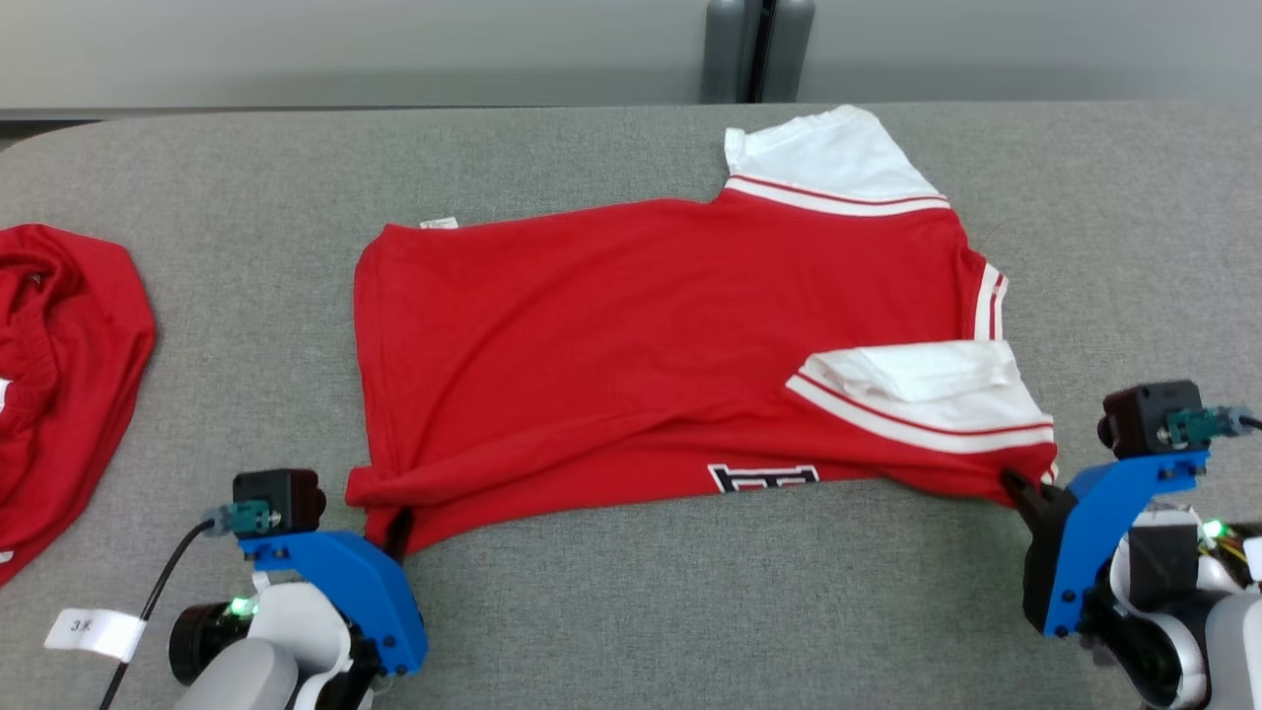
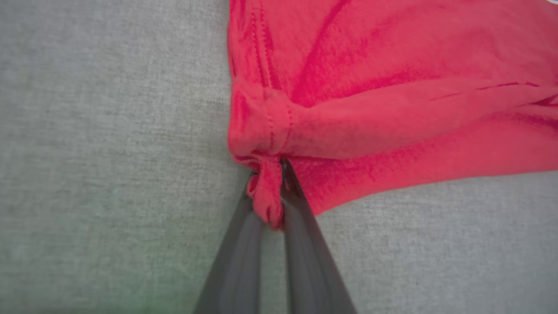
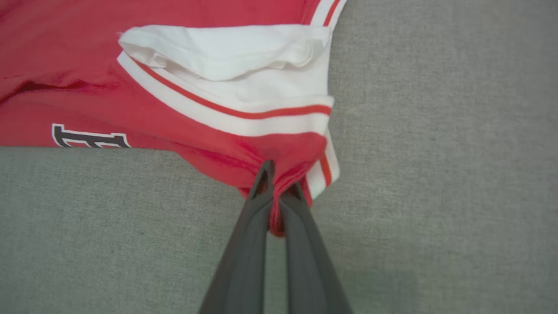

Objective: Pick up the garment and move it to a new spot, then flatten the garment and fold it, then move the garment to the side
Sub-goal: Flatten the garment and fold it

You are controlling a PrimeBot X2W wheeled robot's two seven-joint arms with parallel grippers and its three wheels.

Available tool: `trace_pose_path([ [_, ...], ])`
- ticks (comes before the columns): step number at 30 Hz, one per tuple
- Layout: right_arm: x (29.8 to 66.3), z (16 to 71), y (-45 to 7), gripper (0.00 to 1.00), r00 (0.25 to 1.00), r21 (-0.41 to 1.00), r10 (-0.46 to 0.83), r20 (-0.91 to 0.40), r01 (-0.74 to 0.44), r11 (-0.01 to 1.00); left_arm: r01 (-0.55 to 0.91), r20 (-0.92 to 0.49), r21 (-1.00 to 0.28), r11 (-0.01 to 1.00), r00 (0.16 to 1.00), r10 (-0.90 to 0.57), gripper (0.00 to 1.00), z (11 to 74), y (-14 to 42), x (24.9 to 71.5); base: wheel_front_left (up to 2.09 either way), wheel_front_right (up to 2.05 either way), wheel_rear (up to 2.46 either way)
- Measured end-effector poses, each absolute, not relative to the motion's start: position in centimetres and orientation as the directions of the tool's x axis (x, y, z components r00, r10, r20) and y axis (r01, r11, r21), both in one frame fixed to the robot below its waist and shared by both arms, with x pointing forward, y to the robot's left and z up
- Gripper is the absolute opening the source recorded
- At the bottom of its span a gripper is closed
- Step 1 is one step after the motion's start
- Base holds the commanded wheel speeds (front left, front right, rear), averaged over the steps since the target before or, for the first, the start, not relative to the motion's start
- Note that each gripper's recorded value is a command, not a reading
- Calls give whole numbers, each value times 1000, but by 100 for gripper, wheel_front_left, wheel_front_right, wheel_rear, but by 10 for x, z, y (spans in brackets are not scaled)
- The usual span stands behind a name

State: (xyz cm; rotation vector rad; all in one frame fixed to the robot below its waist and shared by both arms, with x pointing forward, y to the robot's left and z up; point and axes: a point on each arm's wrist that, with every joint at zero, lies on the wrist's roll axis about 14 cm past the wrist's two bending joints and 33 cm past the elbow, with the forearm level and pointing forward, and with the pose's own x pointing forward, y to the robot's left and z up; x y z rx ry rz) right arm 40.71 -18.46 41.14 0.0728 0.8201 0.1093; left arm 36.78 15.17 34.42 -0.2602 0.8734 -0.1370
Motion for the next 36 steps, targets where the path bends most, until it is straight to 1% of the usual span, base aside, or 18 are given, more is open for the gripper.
trace_pose_path([
  [7, 370, 409, -194, 0, 679, 172, 117, -725, 14, 985, -26, -744, -310, 950, 629, -226, 0, 355, 161, 336, 0, 0, 0],
  [12, 346, 411, -196, 0, 654, 197, 125, -746, 37, 980, -37, -746, -302, 953, 632, -212, 0, 364, 171, 324, 0, 0, 0],
  [16, 331, 416, -196, 0, 646, 209, 133, -752, 41, 977, -39, -746, -327, 944, 624, -232, 0, 370, 168, 317, 0, 0, 0],
  [18, 325, 417, -196, 0, 648, 232, 146, -748, 49, 972, -37, -757, -332, 942, 606, -243, 0, 370, 168, 312, 0, 0, 0],
  [20, 316, 412, -194, 0, 629, 255, 163, -760, 59, 965, -35, -779, -333, 942, 573, -254, 0, 366, 166, 304, 0, 0, 0],
  [21, 312, 410, -194, 96, 619, 262, 168, -768, 63, 963, -28, -786, -330, 944, 562, -258, 0, 365, 166, 301, 0, 0, 0],
  [22, 309, 407, -194, 100, 611, 263, 169, -773, 66, 963, -25, -786, -328, 944, 561, -258, 67, 365, 166, 301, 0, 0, 0],
  [23, 308, 405, -193, 100, 607, 264, 170, -776, 67, 962, -20, -787, -325, 945, 561, -259, 100, 365, 167, 301, 0, 0, 0],
  [26, 309, 401, -188, 100, 607, 267, 178, -774, 58, 962, -19, -776, -320, 947, 579, -250, 100, 366, 169, 304, 0, 0, 0],
  [30, 324, 410, -183, 100, 647, 270, 185, -739, 32, 962, -34, -758, -315, 948, 611, -230, 100, 370, 176, 308, 0, 0, 0],
  [33, 349, 431, -180, 100, 707, 235, 176, -685, -14, 972, -31, -740, -327, 944, 630, -235, 100, 381, 181, 316, 0, 0, 0],
  [36, 379, 459, -173, 100, 753, 181, 185, -631, -88, 979, 19, -709, -301, 954, 665, -237, 100, 404, 190, 339, 0, 0, 0],
])
